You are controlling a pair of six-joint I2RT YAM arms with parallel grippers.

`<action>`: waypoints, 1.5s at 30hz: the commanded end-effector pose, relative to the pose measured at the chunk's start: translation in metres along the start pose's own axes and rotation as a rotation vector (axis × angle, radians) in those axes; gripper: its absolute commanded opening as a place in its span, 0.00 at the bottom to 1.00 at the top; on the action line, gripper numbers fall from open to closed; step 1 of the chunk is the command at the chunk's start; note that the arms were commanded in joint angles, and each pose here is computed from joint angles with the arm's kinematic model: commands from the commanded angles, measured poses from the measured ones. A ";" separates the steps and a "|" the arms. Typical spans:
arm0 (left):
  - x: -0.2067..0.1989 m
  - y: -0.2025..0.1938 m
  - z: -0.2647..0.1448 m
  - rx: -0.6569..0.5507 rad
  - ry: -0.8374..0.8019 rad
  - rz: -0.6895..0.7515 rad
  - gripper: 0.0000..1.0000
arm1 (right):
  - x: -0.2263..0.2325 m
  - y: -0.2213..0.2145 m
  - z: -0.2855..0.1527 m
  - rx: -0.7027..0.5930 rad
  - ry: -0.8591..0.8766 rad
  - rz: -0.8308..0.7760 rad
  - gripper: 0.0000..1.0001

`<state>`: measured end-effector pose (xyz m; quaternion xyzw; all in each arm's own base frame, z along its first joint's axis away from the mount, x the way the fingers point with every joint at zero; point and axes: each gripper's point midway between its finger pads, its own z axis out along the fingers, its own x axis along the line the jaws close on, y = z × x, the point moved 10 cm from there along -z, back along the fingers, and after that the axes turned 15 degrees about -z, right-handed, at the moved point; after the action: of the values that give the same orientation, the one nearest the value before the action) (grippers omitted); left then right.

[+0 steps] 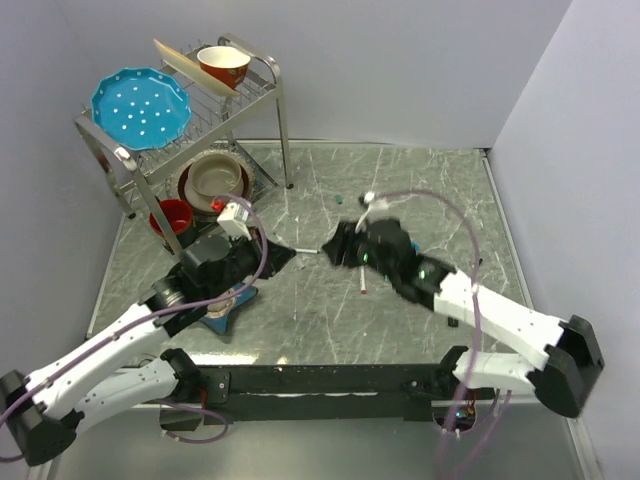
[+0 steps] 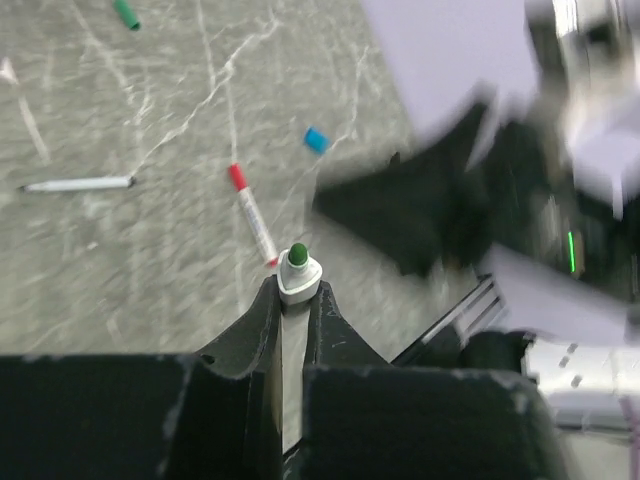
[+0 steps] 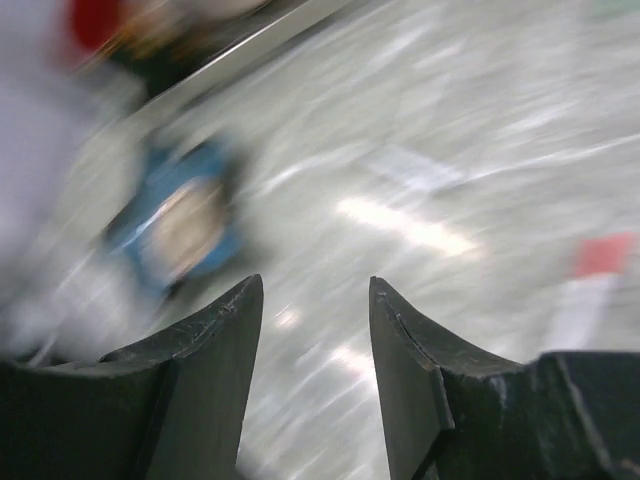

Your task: Insert the pens into the pen caps

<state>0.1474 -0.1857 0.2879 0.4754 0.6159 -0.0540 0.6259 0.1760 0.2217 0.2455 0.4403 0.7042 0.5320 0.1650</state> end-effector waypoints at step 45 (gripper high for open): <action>0.008 -0.001 -0.069 0.059 -0.083 0.244 0.01 | -0.196 0.017 0.273 0.509 -0.453 -0.165 0.47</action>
<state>0.0999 -0.1364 0.2895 0.5703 0.5391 -0.0144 0.6196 0.4776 0.2262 0.1049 0.5264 0.7895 0.2022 0.2422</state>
